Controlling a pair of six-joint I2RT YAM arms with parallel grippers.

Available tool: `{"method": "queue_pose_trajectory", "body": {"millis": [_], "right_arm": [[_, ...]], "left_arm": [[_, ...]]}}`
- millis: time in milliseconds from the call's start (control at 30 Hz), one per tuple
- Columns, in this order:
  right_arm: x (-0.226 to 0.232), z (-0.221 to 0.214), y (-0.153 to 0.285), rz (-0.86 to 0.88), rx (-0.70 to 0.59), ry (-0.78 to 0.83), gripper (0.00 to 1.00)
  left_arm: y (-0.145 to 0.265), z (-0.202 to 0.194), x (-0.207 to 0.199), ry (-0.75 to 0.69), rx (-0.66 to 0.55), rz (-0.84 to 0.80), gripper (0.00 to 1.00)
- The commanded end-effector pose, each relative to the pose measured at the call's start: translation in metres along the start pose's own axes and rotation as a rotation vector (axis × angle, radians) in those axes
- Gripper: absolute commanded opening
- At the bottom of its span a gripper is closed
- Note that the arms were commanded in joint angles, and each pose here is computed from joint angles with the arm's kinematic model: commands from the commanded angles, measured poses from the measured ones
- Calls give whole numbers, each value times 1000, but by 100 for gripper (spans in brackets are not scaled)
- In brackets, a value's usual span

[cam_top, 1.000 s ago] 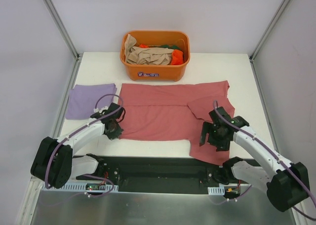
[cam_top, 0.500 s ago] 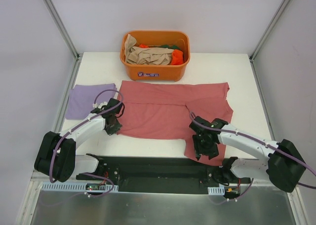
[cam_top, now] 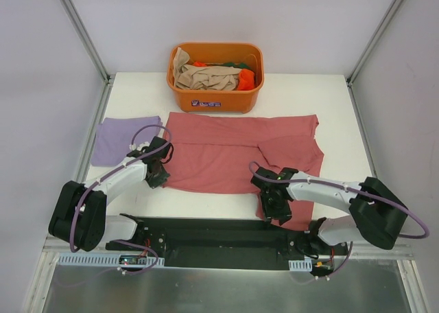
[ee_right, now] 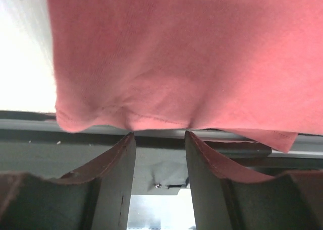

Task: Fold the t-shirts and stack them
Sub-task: Grap the side of the flattened tshirt closest away from the robot with both arms

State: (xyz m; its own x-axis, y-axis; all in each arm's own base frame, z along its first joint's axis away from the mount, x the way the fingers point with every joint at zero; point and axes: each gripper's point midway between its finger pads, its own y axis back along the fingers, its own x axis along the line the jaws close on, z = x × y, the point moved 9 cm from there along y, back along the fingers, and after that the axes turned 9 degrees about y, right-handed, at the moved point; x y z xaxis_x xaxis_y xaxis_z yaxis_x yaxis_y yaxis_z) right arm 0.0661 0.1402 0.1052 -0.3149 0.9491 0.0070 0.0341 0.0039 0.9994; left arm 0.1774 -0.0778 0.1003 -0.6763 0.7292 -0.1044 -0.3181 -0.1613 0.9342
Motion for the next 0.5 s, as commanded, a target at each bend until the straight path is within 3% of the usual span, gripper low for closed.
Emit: {"method": "queue_pose_trajectory", "body": {"millis": [0,167,467], "right_arm": [[0,3,-14,-76,-17,-72,44],[-5,11,-17,-150,-83,-106,41],[-8,28,-12,-205,-263,-171,9]], "left_arm": [[1,3,-4,-8,2,-9,0],[1,3,-5,-9,6,-15,0],[3,4,-6,-7,1,-26,0]]}}
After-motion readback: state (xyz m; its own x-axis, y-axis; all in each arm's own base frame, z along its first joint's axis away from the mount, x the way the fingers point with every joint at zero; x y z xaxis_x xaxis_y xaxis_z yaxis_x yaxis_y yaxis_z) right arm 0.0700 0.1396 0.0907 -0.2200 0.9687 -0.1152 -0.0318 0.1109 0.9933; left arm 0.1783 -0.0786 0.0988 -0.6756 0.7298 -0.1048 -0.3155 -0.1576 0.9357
